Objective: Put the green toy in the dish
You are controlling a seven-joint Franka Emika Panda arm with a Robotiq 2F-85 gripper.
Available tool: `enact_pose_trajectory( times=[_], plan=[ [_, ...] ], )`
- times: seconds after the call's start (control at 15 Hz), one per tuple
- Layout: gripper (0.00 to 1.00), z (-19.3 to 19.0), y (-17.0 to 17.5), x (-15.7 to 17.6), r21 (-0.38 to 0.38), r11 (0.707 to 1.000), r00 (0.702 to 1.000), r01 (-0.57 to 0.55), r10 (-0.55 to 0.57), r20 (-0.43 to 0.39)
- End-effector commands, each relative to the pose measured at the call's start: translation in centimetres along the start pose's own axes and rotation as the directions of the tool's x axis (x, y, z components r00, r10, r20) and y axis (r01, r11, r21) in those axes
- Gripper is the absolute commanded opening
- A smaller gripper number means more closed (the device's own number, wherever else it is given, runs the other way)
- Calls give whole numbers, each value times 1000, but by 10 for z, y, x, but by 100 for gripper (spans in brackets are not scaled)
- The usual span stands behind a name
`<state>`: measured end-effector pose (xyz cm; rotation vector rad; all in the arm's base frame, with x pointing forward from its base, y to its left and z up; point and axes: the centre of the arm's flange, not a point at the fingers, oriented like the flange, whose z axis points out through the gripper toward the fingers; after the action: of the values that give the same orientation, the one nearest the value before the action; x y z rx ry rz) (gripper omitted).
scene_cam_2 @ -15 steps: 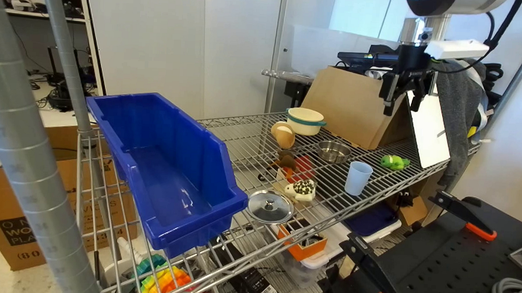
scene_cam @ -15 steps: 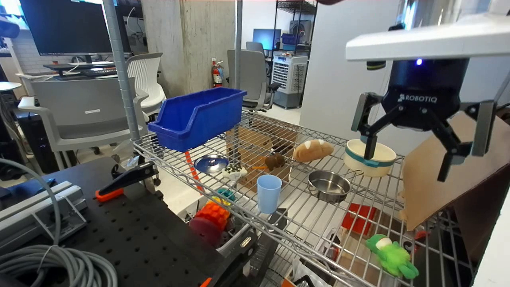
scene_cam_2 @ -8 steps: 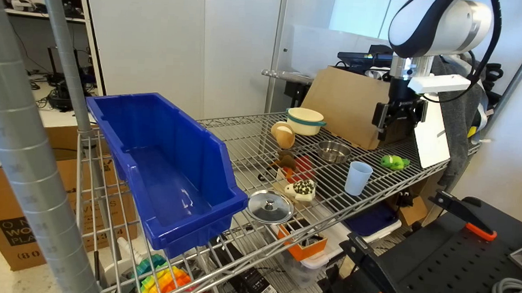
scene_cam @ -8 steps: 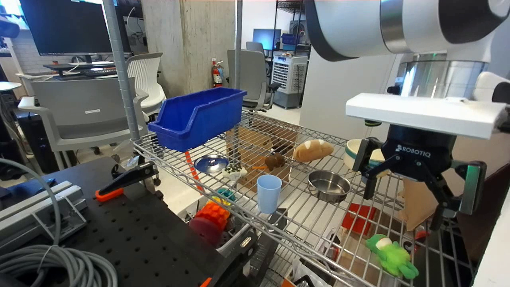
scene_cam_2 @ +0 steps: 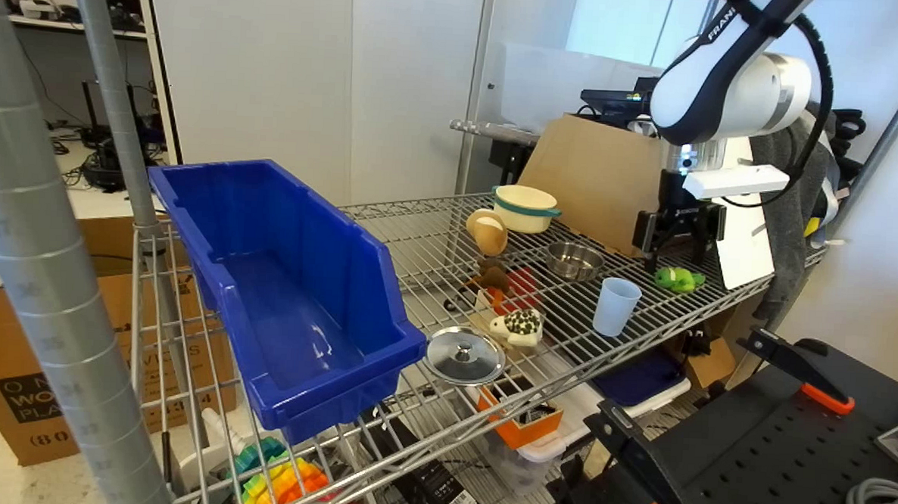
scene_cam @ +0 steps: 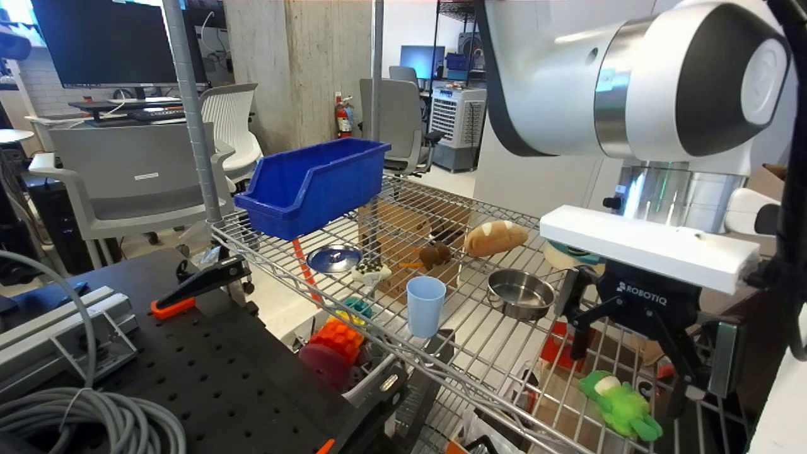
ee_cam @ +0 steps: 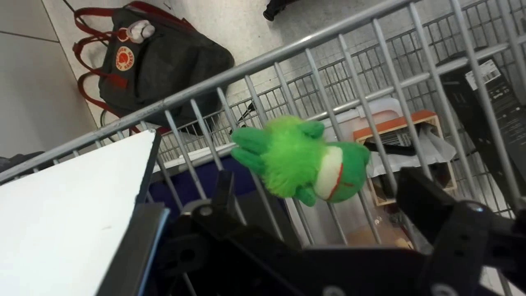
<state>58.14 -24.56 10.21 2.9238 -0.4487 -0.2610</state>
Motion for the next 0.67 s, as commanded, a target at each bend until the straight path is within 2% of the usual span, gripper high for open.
enact_pose_trajectory(
  times=[0.0,0.33,0.6],
  plan=[
    [83,16,3,13,-20,999,999,-36,37,39],
    [43,26,0,15,-17,998,993,-64,66,94],
    [16,3,-5,19,4,998,993,-68,67,93]
  ],
)
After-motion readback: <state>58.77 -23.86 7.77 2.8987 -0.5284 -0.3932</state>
